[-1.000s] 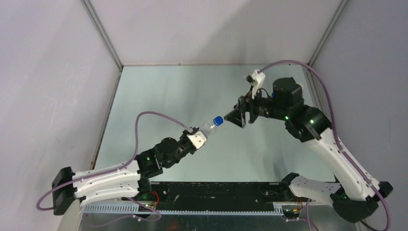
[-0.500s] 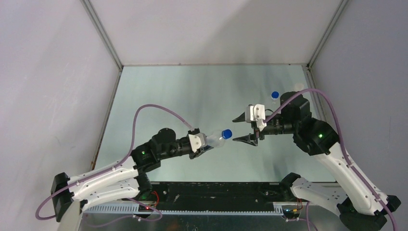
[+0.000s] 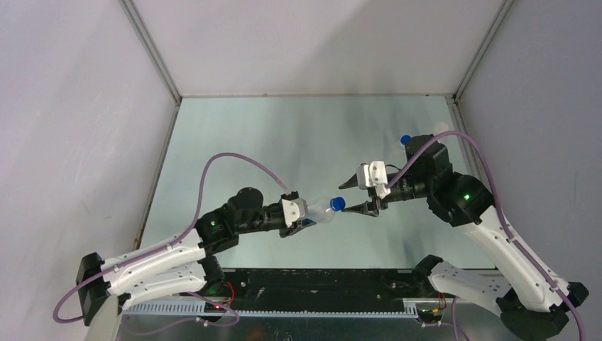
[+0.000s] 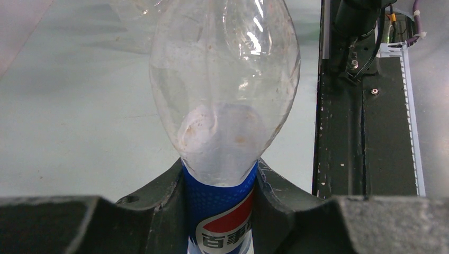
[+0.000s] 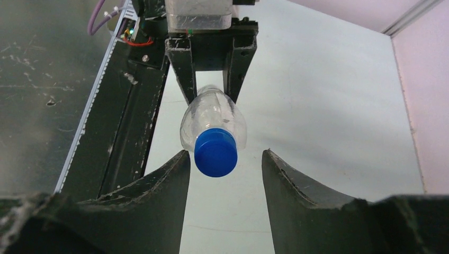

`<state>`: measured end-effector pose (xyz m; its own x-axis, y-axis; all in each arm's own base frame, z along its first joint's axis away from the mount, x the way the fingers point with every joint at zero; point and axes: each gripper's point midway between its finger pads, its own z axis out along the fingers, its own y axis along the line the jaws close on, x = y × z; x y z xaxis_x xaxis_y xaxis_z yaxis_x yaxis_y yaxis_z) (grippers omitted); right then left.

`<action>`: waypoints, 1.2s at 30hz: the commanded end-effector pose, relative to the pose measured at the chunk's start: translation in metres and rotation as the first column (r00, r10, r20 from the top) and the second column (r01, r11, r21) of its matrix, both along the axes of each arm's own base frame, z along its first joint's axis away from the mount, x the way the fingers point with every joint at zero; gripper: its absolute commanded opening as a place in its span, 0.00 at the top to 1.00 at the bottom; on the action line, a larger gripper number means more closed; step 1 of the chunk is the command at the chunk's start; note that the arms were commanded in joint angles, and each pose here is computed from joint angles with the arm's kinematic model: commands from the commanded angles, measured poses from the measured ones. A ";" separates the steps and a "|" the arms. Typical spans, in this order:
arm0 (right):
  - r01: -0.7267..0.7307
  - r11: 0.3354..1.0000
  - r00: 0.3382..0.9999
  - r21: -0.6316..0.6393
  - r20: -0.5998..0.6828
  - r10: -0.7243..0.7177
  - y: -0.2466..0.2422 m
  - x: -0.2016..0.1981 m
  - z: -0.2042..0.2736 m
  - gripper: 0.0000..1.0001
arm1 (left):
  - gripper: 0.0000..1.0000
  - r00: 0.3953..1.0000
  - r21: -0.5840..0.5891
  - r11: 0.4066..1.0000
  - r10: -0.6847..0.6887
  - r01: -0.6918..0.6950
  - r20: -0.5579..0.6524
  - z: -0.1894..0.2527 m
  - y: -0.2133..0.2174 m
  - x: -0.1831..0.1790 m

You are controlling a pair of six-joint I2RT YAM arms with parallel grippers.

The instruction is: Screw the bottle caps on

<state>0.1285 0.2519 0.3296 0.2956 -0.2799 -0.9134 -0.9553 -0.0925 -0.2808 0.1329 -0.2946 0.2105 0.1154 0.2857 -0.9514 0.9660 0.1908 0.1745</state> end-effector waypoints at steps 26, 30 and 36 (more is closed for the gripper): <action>0.421 0.888 0.657 -0.182 -0.614 -0.437 0.036 0.048 -0.025 1.00 | 0.75 0.894 -0.149 0.923 0.382 -0.356 0.234 0.047 0.030 0.063; 0.625 0.688 0.167 -0.369 -0.798 -0.579 0.040 0.076 -0.037 1.00 | 0.75 0.760 -0.148 0.851 0.518 -0.504 0.393 0.052 0.049 0.078; 0.638 0.662 0.000 -0.393 -0.860 -0.511 0.060 0.086 -0.033 0.87 | 0.74 0.629 -0.092 0.775 0.570 -0.625 0.529 0.046 0.060 0.087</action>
<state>0.1961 0.2971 0.2821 -0.8304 -0.0434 -0.5554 -0.4757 0.5740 0.6665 0.2079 -0.2360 0.1973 0.2476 0.5779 -0.7776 0.5841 0.5513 0.5957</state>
